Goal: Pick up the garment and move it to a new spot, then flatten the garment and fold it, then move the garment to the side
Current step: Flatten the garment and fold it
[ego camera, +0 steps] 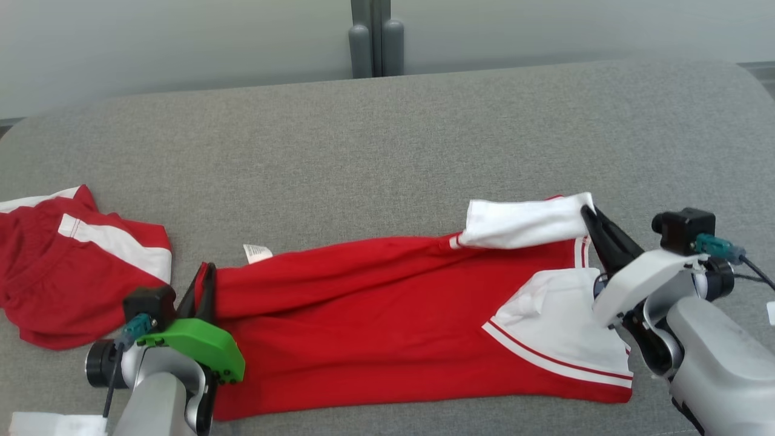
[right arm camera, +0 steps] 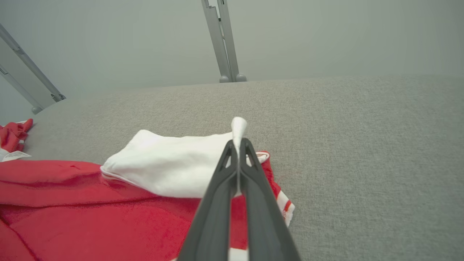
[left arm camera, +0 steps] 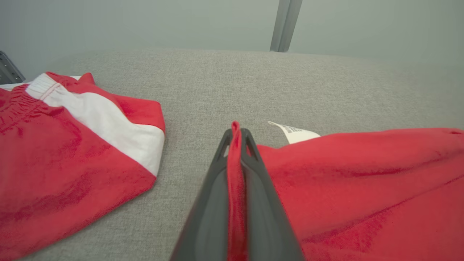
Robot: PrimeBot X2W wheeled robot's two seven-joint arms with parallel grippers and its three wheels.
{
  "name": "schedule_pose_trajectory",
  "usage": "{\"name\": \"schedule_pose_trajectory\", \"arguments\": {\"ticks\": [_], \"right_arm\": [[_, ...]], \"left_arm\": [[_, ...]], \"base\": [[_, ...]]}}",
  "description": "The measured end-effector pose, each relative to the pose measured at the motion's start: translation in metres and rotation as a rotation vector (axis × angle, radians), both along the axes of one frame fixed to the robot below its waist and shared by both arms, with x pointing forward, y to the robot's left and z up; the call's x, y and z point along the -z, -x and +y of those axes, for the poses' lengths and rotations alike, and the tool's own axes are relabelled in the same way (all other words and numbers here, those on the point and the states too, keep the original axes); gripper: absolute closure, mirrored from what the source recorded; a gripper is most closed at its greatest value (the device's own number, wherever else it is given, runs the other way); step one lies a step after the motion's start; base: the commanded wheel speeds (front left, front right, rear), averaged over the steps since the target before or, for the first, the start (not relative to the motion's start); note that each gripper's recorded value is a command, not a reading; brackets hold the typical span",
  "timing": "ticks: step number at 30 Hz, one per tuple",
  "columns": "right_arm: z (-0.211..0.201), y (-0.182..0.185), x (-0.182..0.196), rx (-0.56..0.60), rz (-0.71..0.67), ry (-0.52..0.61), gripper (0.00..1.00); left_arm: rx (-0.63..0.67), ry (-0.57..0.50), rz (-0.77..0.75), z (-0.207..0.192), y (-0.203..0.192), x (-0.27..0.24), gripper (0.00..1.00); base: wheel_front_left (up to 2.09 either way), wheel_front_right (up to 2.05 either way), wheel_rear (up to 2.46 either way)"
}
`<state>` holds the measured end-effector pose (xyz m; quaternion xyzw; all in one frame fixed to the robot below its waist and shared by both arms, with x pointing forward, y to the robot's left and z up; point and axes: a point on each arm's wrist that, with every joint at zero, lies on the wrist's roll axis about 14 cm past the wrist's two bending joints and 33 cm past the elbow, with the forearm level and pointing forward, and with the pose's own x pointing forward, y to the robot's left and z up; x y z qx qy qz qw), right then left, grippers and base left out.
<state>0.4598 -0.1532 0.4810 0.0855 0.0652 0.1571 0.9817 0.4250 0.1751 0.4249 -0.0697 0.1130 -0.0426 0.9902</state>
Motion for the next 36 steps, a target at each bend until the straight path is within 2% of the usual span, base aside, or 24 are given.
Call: {"name": "schedule_pose_trajectory", "arguments": {"ticks": [8,18,19,20,21,22,23,24,31,36], "right_arm": [[-0.01,0.037,0.017,0.05,0.045,-0.048,1.0],[-0.018,0.065,0.035,0.081,0.092,-0.064,1.0],[-0.017,0.069,0.041,0.077,0.109,-0.059,1.0],[-0.016,0.074,0.048,0.071,0.133,-0.051,1.0],[-0.014,0.078,0.054,0.066,0.152,-0.047,1.0],[-0.013,0.081,0.058,0.067,0.166,-0.054,0.58],[-0.013,0.083,0.061,0.068,0.177,-0.062,0.07],[-0.013,0.083,0.061,0.073,0.181,-0.069,0.0],[-0.043,0.072,0.036,0.164,0.09,-0.088,0.0],[-0.032,0.074,0.029,0.152,0.049,-0.077,0.0]], "left_arm": [[-0.002,0.009,0.038,-0.002,0.028,0.013,1.0],[-0.012,0.011,0.078,-0.002,0.04,0.027,1.0],[-0.016,0.013,0.089,-0.001,0.042,0.031,0.9],[-0.02,0.015,0.096,-0.001,0.043,0.033,0.67],[-0.027,0.016,0.101,0.0,0.044,0.034,0.04],[-0.037,0.015,0.106,0.001,0.045,0.036,0.0],[-0.053,0.012,0.111,0.005,0.047,0.037,0.0],[-0.072,0.008,0.116,0.008,0.05,0.039,0.0],[-0.161,-0.022,0.099,0.029,0.063,0.037,0.0],[-0.181,-0.02,0.096,0.033,0.075,0.037,0.0]], "base": [[0.0,0.0,0.0],[0.0,0.0,0.0],[0.0,0.0,0.0],[0.0,0.0,0.0],[0.0,0.0,0.0],[0.0,0.0,0.0],[0.0,0.0,0.0],[0.0,0.0,0.0],[0.0,0.0,0.0],[0.0,0.0,0.0]]}}
